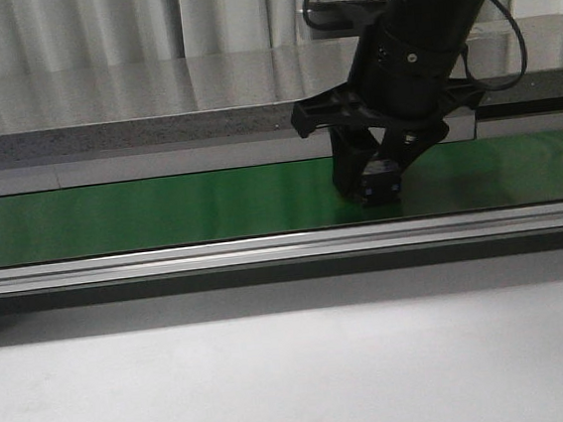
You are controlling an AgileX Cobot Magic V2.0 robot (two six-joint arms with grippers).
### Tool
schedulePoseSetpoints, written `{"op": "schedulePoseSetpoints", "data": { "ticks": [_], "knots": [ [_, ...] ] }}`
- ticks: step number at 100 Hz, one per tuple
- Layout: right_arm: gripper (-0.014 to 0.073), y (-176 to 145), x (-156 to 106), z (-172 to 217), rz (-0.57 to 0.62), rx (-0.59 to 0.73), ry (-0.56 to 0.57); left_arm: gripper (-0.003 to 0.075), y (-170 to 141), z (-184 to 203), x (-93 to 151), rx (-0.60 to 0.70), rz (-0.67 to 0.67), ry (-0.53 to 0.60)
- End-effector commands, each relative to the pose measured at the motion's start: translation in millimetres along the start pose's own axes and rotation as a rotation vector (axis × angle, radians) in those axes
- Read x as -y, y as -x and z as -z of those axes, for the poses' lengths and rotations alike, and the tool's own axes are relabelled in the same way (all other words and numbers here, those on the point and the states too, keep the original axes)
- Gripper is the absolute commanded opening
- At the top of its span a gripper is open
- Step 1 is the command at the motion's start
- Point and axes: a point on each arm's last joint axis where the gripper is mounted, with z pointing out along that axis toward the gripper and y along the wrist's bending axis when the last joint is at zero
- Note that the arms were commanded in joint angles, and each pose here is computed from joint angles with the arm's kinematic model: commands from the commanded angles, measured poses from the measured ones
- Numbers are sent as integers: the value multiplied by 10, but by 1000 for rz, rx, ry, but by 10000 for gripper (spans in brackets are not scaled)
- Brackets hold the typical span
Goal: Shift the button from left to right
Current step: 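Lower the right gripper over the button and close on it, then lift the button with the right gripper toward the green tray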
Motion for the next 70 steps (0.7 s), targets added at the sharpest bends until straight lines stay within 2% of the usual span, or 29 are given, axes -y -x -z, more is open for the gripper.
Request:
{"op": "schedulePoseSetpoints", "data": {
  "ticks": [1, 20, 29, 41, 53, 70],
  "knots": [
    [236, 192, -23, 307, 11, 115, 8, -20, 159, 6, -12, 99, 7, 9],
    [237, 314, 10, 750, 28, 195, -8, -20, 159, 6, -12, 99, 7, 9],
    [237, 342, 156, 1015, 34, 242, -57, -21, 159, 6, -12, 99, 7, 9],
    [237, 323, 519, 1392, 1, 294, -162, -20, 159, 6, -12, 99, 7, 9],
    [237, 220, 1031, 1673, -73, 298, -308, -20, 159, 6, -12, 99, 7, 9],
    [237, 7, 1681, 1856, -213, 263, -459, -20, 159, 6, -12, 99, 7, 9]
  ]
}}
